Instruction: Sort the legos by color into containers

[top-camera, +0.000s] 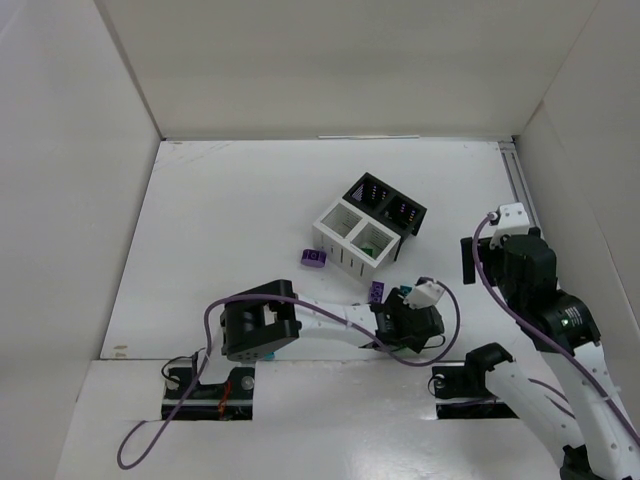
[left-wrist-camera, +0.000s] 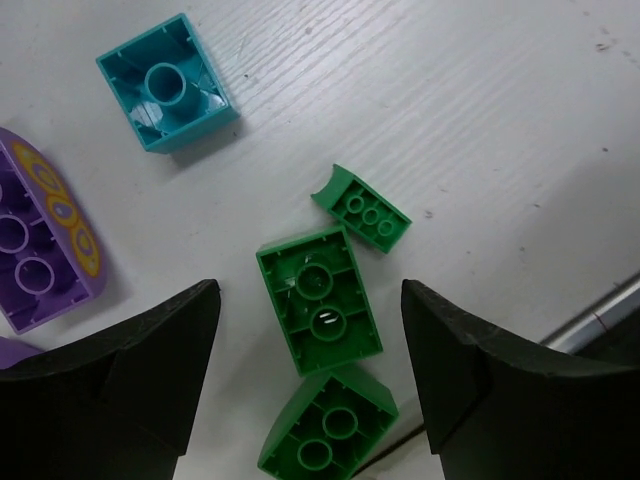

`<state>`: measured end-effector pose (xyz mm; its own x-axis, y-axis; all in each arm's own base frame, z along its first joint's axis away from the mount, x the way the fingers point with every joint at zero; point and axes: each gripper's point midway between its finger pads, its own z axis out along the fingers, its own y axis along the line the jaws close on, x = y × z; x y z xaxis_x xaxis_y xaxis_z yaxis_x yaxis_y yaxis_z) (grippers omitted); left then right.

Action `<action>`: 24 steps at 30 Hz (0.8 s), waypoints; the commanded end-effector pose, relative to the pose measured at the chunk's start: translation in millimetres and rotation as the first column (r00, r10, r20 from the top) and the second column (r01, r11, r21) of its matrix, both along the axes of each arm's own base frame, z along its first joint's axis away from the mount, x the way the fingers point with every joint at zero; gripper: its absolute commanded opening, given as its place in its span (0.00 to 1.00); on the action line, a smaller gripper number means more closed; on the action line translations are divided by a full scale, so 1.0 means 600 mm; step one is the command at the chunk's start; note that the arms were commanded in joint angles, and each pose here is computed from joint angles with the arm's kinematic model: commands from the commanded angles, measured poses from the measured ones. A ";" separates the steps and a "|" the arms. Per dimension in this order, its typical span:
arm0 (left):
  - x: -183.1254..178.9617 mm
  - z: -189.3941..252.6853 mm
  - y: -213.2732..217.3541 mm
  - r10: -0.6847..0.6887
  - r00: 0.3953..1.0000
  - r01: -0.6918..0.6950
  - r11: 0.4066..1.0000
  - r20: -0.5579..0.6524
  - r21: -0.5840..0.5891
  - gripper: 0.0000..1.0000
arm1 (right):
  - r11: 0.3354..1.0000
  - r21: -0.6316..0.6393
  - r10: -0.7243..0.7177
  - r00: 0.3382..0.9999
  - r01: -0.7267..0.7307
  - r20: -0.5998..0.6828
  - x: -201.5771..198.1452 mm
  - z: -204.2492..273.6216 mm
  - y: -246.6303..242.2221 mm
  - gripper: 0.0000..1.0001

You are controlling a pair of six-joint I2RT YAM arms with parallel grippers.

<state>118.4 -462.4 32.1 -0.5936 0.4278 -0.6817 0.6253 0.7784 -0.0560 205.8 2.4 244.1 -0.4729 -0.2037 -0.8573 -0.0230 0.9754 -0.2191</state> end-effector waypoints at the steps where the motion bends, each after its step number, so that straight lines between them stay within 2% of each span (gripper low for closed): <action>1: 0.019 0.017 -0.004 0.067 0.997 -0.067 0.998 0.037 -0.008 0.68 | 0.999 -0.006 -0.033 0.999 0.033 0.003 -0.004 -0.002 -0.010 0.97; 2: 0.019 0.014 -0.007 0.067 0.997 -0.067 0.998 0.037 -0.006 0.59 | 0.999 -0.006 -0.033 0.999 0.033 0.003 -0.004 -0.002 -0.010 0.97; 6: 0.019 0.006 -0.006 0.067 0.997 -0.067 0.998 0.036 0.005 0.42 | 0.999 -0.006 -0.033 0.999 0.033 0.003 -0.004 -0.002 -0.010 0.97; 10: 0.023 0.030 0.004 0.088 0.995 -0.088 0.996 0.048 -0.002 0.31 | 0.999 -0.006 -0.033 0.999 0.033 0.003 -0.004 -0.002 -0.010 0.97; 13: 0.029 0.068 0.015 0.137 0.989 -0.134 0.990 0.057 -0.045 0.25 | 1.000 -0.012 -0.020 1.000 0.020 -0.009 -0.004 -0.009 -0.008 0.97; 15: 0.038 0.124 0.036 0.183 0.980 -0.174 0.979 0.083 -0.102 0.24 | 1.000 -0.008 -0.010 1.000 0.010 -0.014 -0.002 -0.015 -0.004 0.97; 17: 0.048 0.162 0.060 0.210 0.970 -0.192 0.971 0.123 -0.143 0.24 | 1.000 -0.013 0.016 0.999 -0.017 -0.038 0.002 -0.031 0.004 0.97; 18: 0.052 0.217 0.067 0.223 0.965 -0.190 0.956 0.135 -0.222 0.24 | 0.999 -0.015 0.042 0.998 -0.042 -0.051 0.001 -0.038 0.009 0.97; 20: 0.059 0.252 0.084 0.223 0.958 -0.174 0.951 0.181 -0.255 0.27 | 0.998 0.001 0.067 0.996 -0.067 -0.051 0.006 -0.045 0.019 0.97; 21: 0.075 0.290 0.097 0.264 0.944 -0.195 0.931 0.200 -0.307 0.27 | 0.995 0.015 0.095 0.993 -0.094 -0.068 0.004 -0.055 0.028 0.97; 24: 0.122 0.318 0.126 0.323 0.924 -0.244 0.910 0.204 -0.334 0.27 | 0.989 0.068 0.136 0.988 -0.131 -0.068 0.010 -0.077 0.050 0.97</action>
<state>157.1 -410.4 200.1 -0.5099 0.0851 -0.8560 0.4797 0.8542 -0.2008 203.6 15.8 198.3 -0.5456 -0.2420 -0.8023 -0.1203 0.9701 -0.2108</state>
